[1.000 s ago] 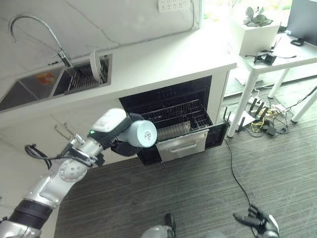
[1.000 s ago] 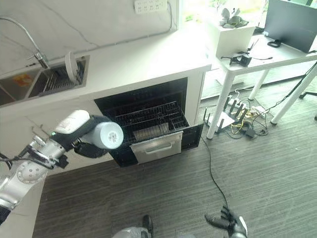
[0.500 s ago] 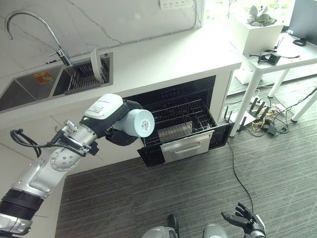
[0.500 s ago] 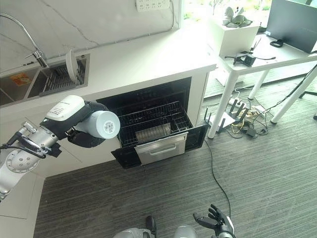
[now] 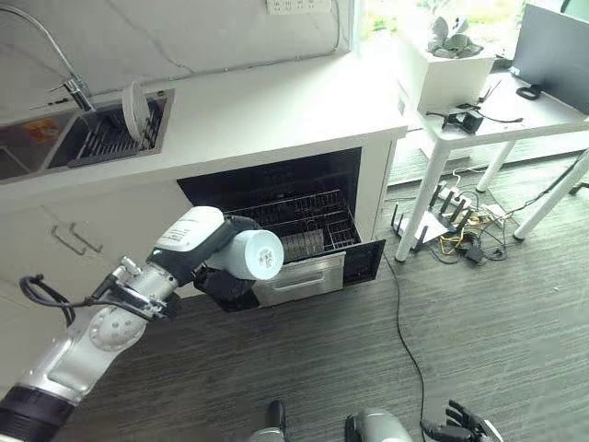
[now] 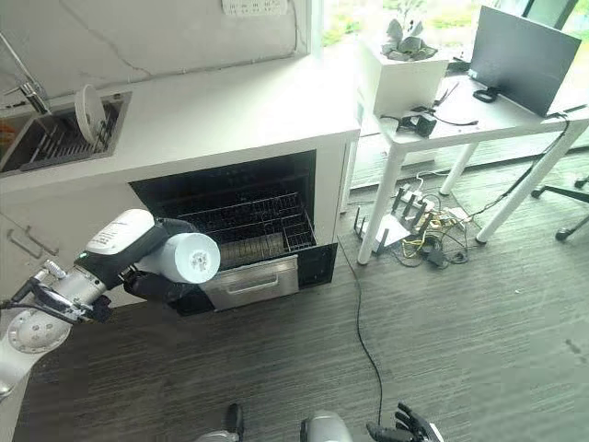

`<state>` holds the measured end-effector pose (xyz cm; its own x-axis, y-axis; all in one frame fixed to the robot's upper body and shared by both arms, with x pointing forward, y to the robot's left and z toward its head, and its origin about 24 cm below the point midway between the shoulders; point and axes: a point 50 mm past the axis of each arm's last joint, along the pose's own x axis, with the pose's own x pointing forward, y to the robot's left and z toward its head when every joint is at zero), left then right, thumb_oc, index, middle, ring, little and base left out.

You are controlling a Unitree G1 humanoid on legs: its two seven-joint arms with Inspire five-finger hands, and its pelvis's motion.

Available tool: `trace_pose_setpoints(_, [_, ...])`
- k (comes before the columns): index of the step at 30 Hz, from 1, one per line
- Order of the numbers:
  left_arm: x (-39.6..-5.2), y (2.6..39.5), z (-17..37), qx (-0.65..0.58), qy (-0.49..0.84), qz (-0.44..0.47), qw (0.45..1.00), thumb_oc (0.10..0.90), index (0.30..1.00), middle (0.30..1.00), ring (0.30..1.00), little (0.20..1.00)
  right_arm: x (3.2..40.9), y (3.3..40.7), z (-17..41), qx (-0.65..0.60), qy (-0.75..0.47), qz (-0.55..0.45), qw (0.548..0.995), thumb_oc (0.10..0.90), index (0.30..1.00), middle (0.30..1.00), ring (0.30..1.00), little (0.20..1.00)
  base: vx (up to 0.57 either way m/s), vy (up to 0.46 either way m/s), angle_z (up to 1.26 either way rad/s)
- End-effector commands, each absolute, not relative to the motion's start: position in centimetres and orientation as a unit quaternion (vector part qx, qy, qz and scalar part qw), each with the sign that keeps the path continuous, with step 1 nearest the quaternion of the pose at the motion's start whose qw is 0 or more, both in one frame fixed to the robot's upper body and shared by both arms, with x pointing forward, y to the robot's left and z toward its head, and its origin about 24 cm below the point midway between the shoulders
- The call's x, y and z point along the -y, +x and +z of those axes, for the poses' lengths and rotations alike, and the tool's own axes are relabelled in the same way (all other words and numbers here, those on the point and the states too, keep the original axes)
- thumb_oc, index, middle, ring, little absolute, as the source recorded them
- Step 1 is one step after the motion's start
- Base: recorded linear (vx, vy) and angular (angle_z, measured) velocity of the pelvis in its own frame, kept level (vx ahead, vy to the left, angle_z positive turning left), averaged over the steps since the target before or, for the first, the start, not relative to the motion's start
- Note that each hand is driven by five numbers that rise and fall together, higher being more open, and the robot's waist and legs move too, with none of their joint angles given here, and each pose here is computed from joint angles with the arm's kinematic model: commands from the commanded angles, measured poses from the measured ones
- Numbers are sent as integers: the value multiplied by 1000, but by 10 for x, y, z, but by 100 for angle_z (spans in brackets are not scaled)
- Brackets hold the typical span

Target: Place the dishes in the dishwasher.

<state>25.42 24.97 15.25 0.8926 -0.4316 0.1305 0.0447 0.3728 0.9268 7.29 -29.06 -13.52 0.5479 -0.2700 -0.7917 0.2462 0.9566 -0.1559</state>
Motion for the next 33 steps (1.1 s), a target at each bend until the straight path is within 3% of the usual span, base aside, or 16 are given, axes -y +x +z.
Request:
trace_pose_setpoints(1, [-260,271,228,328,481,-8,813,400,300,300,300,300,293,86,-130,-426,-15,-124,896,800,900,900,900,900,180,-118,80])
trace_pose_setpoints(11, [-253,276,204,306,477,6,824,400,300,300,300,300,293,88,-131,-436,-35,-129,890,800,900,900,900,900,186,122,39])
trace_pose_setpoints(20, [-246,274,195,318,485,6,815,400,300,300,300,300,289,94,-130,-404,32,-216,888,800,900,900,900,900,285,231,-7])
trace_pose_setpoints(25, [-248,273,194,318,488,-10,813,400,300,300,300,300,280,99,-129,-393,36,-208,895,800,900,900,900,900,175,143,19])
trace_pose_setpoints(33, [-251,273,212,321,500,-15,804,400,300,300,300,300,280,88,-133,-392,38,-194,899,800,900,900,900,900,288,-321,-7])
